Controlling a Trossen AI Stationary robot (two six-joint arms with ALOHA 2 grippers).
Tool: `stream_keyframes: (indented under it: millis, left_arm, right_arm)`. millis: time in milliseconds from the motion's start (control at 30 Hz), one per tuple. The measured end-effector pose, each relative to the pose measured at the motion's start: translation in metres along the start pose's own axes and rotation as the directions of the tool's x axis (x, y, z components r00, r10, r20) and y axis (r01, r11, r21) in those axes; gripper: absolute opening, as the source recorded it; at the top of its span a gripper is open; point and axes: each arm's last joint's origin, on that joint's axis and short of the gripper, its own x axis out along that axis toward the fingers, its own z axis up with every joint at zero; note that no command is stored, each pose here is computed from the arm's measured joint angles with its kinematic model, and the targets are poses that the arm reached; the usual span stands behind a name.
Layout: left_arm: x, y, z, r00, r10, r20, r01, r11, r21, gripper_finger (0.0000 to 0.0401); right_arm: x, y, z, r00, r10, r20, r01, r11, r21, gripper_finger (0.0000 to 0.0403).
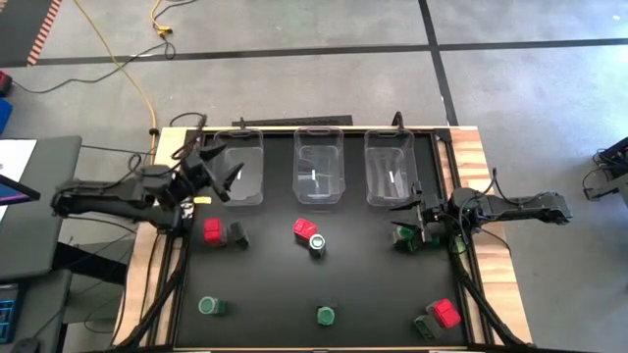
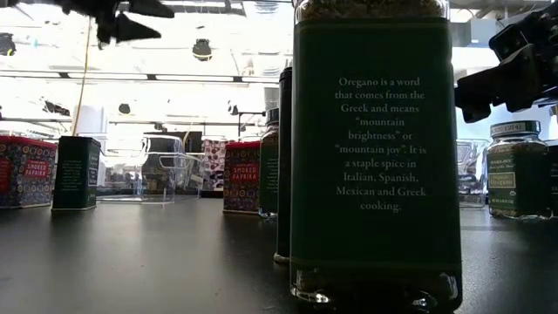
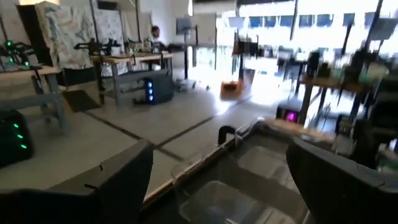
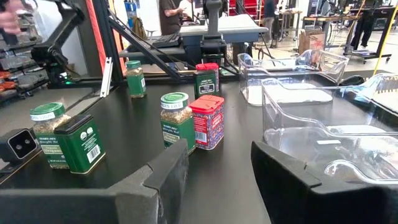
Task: Sort spices by type
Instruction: Put the red seasoning can into the left transparent bin
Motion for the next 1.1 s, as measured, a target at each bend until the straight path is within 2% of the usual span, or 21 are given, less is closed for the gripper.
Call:
stream_keyframes:
  millis: [133,300,433,533,667,900,1100]
  left_arm:
    - [0.014,-0.005,0.041,0.995,0.045,-0.092,-0.039,0.997,0.064,0.0351]
    - [0.022,0.002,0.086,0.962,0.141,-0.232,-0.142,0.99,0.013,0.0351]
    - [0.02,0.007,0.102,0.909,0.201,-0.366,-0.24,0.969,-0.064,0.0351]
    - [0.017,0.009,0.101,0.854,0.224,-0.469,-0.327,0.933,-0.15,0.0351]
    - [0.016,0.006,0.082,0.749,0.224,-0.623,-0.435,0.876,-0.208,0.0351]
    - [0.019,-0.019,0.038,0.495,0.244,-0.834,-0.605,0.785,-0.13,0.0351]
    - [0.022,-0.048,0.008,0.278,0.178,-0.944,-0.663,0.747,-0.054,0.0351]
  right_arm:
    - [0.0,0.0,0.0,1.0,0.0,-0.001,0.0,1.0,0.0,0.0207]
    - [0.0,0.0,0.0,1.0,0.0,0.0,0.0,1.0,0.0,0.0207]
    - [0.0,0.0,0.0,1.0,0.0,0.0,0.0,1.0,0.0,0.0207]
    - [0.0,0.0,0.0,1.0,0.0,0.0,0.0,1.0,0.0,0.0207]
    - [0.0,0.0,0.0,1.0,0.0,0.0,0.0,1.0,0.0,0.0207]
    - [0.0,0.0,0.0,1.0,0.0,0.0,0.0,1.0,0.0,0.0207]
    - [0.0,0.0,0.0,1.0,0.0,0.0,0.0,1.0,0.0,0.0207]
